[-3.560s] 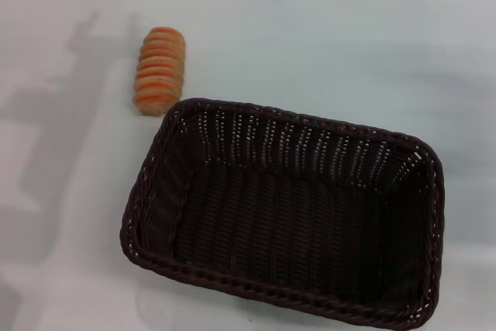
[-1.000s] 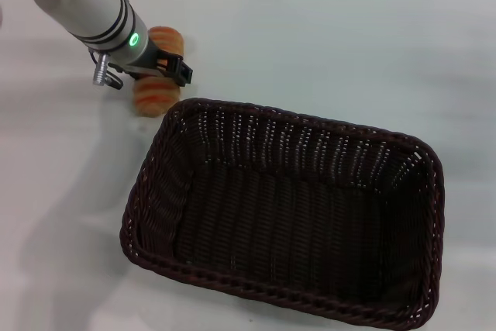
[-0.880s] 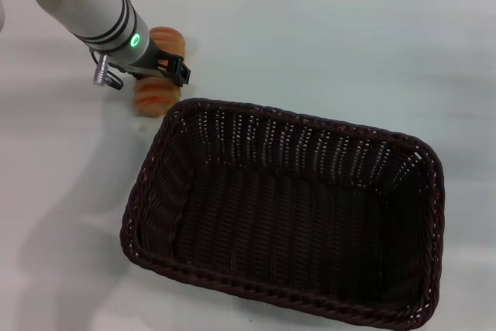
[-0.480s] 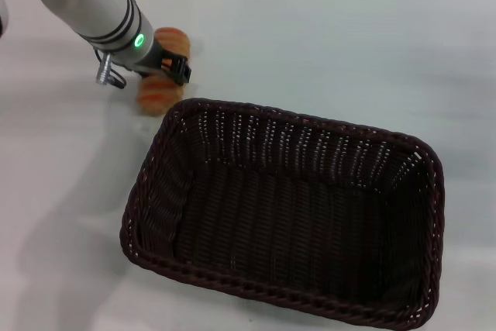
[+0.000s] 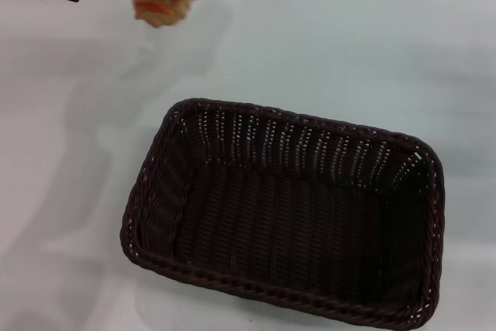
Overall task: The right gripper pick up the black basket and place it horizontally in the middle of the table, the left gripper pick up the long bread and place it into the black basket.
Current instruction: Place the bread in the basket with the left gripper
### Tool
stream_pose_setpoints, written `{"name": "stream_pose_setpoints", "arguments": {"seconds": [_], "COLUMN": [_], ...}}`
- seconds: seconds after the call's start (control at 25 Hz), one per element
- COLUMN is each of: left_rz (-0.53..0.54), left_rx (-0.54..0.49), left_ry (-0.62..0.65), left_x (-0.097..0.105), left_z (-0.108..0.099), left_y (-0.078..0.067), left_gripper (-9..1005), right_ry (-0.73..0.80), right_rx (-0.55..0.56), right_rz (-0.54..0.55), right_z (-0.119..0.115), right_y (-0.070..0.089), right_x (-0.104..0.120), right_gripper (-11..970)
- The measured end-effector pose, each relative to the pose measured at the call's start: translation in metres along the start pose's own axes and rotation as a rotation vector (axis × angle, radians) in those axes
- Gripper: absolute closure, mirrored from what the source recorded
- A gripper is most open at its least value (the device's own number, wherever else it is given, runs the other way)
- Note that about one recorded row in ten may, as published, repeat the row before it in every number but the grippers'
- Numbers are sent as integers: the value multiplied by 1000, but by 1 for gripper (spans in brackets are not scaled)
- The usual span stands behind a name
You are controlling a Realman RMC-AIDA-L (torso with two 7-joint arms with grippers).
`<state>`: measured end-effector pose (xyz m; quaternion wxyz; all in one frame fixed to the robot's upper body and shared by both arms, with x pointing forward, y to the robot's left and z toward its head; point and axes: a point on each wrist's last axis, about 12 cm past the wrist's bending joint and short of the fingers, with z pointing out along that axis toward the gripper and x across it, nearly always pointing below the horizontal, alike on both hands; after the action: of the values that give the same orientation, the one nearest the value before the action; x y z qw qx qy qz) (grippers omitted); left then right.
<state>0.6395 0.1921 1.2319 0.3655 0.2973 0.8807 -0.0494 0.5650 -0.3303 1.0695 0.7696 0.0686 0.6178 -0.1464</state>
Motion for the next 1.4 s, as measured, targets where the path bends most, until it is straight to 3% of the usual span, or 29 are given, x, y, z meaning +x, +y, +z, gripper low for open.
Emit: {"name": "stream_pose_setpoints", "arguments": {"seconds": [0.08,0.12,0.16,0.2,0.36,0.52,0.64,0.96,1.4], "left_rz": [100,100,185,185,375,464,579,697,684], "left_rx": [83,83,147,147,306,384,514,630,574], "left_ry": [-14,-14,-29,-29,-53,-87,-158,-139,-91], "left_x": [0,0,1,1,6,8,17,28,31], "left_z": [-14,-14,-25,-25,-55,-75,-96,-93,-81], "left_y": [-9,-9,-20,-20,-52,-66,-84,-114,-112], "left_gripper": [484,493,503,512,567,587,602,663,740], "right_ry": [2,2,2,2,3,9,19,30,33], "right_rx": [-1,-1,-2,-2,9,20,35,50,51], "right_rz": [0,0,0,0,-3,-5,-12,-20,-21], "right_z": [1,1,1,1,2,0,-3,-5,-6], "right_y": [0,0,1,1,-1,-5,-10,-15,-14], "right_x": [0,0,0,0,0,1,4,6,7], "right_gripper": [644,644,644,644,644,644,644,644,644]}}
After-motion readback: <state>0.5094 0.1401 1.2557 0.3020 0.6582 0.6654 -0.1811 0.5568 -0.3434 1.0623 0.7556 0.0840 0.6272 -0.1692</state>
